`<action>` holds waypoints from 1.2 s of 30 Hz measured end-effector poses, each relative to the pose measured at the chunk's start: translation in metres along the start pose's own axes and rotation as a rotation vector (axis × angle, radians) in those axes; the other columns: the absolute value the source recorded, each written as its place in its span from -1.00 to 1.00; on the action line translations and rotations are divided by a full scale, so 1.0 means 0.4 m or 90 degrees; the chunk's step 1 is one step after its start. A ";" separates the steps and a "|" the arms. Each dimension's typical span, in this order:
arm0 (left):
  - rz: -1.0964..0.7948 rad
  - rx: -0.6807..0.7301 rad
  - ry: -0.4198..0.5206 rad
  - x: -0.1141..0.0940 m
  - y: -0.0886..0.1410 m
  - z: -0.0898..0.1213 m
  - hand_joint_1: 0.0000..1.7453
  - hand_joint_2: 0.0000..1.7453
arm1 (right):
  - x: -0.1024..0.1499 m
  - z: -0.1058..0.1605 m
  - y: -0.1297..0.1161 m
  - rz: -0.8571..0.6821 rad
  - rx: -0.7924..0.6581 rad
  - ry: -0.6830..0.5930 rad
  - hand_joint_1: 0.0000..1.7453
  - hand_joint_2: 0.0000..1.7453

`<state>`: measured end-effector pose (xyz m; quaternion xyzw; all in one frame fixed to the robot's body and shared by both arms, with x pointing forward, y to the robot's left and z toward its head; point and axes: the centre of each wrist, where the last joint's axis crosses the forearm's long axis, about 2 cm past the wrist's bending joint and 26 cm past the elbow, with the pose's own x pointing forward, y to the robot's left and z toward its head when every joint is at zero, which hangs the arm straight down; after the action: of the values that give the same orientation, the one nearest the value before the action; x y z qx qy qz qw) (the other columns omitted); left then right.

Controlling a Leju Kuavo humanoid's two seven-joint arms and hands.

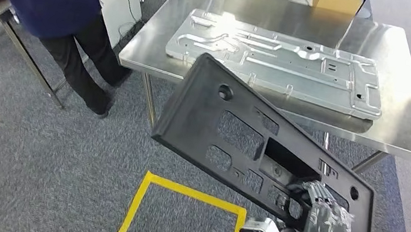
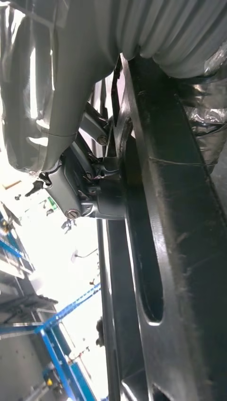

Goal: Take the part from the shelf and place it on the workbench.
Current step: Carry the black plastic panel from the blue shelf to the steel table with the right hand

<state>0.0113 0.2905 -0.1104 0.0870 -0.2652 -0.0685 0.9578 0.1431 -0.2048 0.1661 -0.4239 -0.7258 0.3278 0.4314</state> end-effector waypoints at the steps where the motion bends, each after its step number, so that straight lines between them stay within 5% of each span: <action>1: 0.000 0.000 0.000 0.000 0.000 0.000 -1.00 -1.00 | 0.001 -0.001 0.001 -0.002 0.004 0.000 1.00 1.00; 36: 0.035 -0.003 0.007 -0.003 -0.018 0.006 -1.00 -1.00 | -0.078 0.064 -0.065 0.047 0.025 0.131 1.00 1.00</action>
<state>0.0084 0.2834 -0.1105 0.0778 -0.2621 -0.0421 0.9610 0.1197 -0.2468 0.1665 -0.4734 -0.6549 0.3123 0.4995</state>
